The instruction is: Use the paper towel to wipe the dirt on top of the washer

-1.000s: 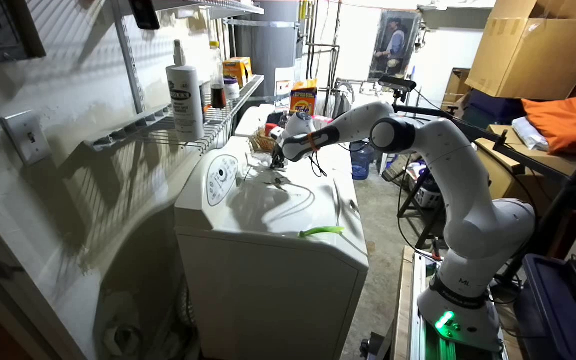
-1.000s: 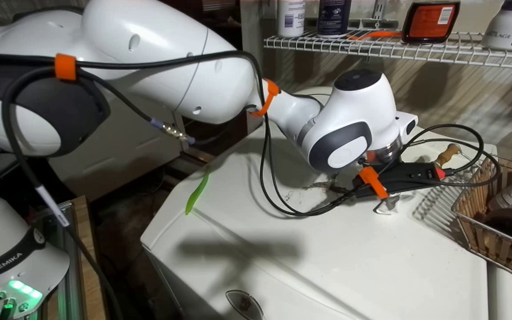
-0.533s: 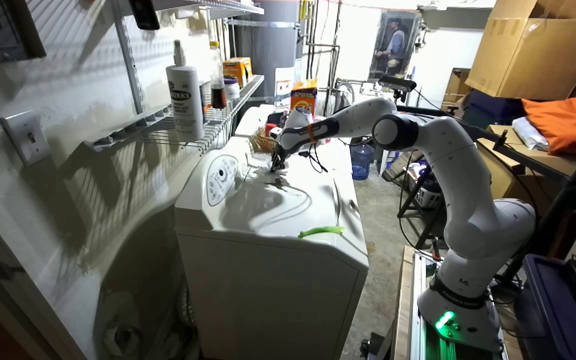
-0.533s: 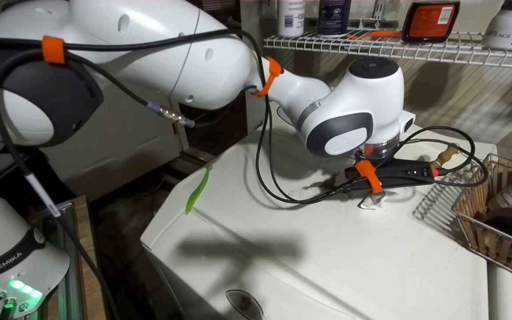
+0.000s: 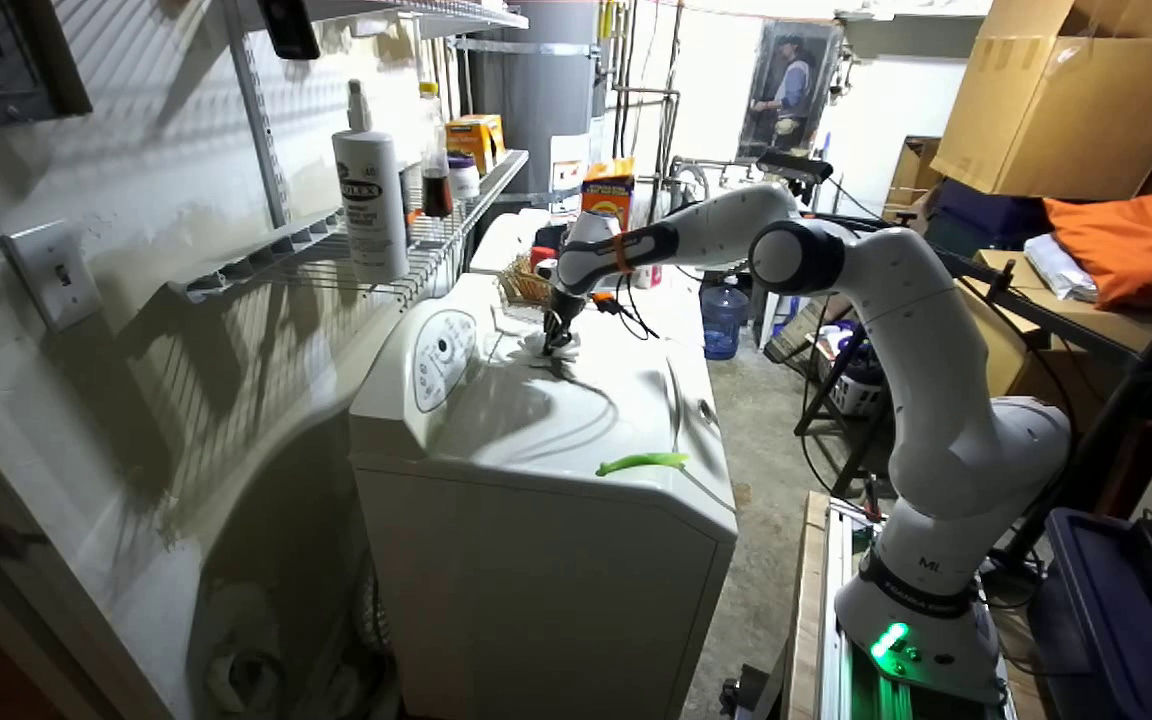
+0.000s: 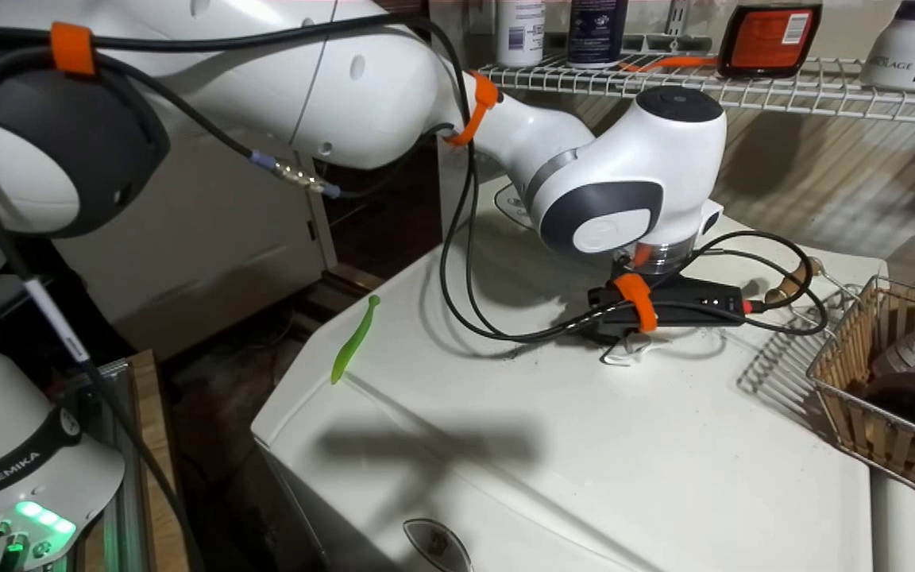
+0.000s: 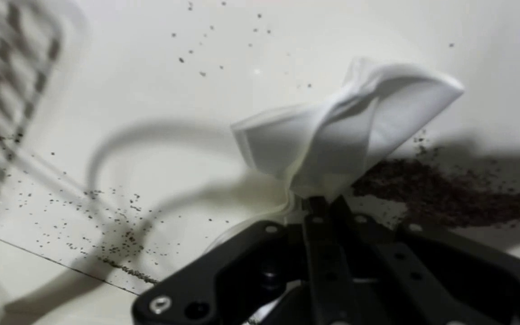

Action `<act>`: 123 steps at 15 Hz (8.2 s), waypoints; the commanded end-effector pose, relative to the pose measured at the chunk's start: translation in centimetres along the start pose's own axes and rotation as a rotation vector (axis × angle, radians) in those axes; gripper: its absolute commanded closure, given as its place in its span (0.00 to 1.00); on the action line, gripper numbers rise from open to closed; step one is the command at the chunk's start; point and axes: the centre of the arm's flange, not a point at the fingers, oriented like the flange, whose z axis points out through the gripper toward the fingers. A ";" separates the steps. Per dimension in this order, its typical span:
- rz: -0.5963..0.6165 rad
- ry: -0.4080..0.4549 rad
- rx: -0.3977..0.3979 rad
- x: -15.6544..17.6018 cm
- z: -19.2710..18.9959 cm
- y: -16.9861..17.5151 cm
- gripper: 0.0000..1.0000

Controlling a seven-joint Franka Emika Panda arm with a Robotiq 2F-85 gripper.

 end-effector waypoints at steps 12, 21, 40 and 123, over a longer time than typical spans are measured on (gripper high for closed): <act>-0.131 -0.060 -0.283 -0.2 -2.4 -4.0 0.99; -0.422 -0.199 -0.648 0.9 0.3 -1.4 0.99; -0.475 -0.143 -0.766 2.6 2.5 6.1 0.99; -0.334 0.012 0.189 1.7 -0.2 -1.9 0.99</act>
